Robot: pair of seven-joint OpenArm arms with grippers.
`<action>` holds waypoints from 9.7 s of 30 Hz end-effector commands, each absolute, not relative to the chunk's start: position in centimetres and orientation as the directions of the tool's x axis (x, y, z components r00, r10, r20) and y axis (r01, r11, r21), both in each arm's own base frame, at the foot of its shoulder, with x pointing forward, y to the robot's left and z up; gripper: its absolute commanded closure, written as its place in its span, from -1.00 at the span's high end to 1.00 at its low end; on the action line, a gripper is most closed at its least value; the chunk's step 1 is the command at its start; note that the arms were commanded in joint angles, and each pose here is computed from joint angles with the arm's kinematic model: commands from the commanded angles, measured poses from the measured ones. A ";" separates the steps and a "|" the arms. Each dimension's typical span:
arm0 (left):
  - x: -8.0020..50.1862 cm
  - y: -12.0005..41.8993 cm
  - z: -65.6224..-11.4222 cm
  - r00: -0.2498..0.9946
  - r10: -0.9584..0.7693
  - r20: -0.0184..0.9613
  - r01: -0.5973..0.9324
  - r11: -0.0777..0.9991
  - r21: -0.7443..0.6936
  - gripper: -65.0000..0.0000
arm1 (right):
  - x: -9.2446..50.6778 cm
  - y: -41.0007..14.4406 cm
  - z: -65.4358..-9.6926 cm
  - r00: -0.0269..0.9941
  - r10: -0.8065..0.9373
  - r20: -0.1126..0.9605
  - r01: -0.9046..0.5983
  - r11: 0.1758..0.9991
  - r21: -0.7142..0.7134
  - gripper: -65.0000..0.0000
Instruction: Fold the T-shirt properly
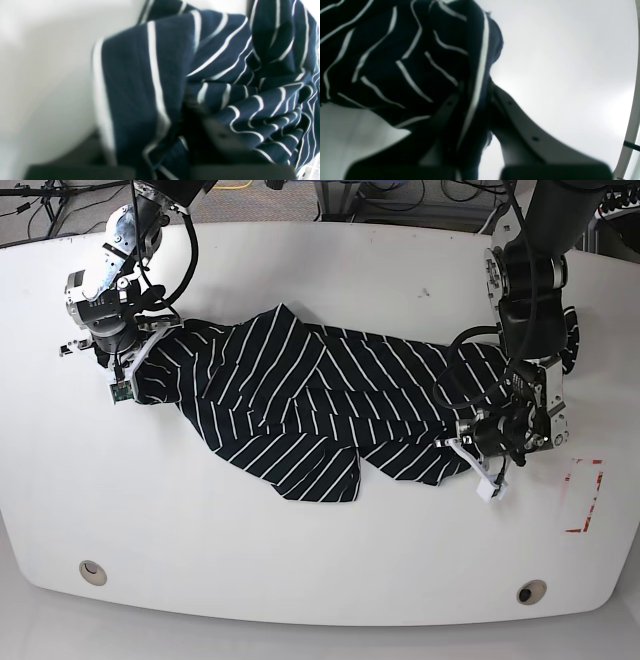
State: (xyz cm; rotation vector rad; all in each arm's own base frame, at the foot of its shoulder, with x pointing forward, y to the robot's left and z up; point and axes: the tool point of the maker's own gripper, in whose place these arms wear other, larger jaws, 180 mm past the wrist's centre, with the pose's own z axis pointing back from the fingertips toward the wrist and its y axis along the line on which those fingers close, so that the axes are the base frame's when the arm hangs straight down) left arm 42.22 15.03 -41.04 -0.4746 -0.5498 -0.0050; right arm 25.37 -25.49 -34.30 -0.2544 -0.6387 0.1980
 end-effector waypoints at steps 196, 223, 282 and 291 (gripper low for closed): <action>28.7 29.4 -33.3 0.785 -0.071 0.616 0.117 0.992 -0.035 -1.00 | 25.5 -18.7 -35.0 0.828 0.257 0.498 -0.247 0.965 -0.088 0.51; 29.0 29.4 -33.1 0.779 -0.071 0.623 0.118 0.992 -0.034 -1.00 | 36.1 -10.2 -35.7 0.684 0.159 0.712 -0.371 0.916 0.152 0.50; 29.8 28.7 -32.7 0.768 -0.086 0.635 0.138 0.990 -0.033 -1.00 | 35.1 -4.4 -35.4 0.596 0.224 0.771 -0.510 0.847 0.148 -1.00; 30.8 27.8 -32.1 0.755 -0.117 0.646 0.172 0.985 -0.023 -1.00 | 33.8 -7.4 -32.4 0.546 0.305 0.780 -0.497 0.868 0.008 -1.00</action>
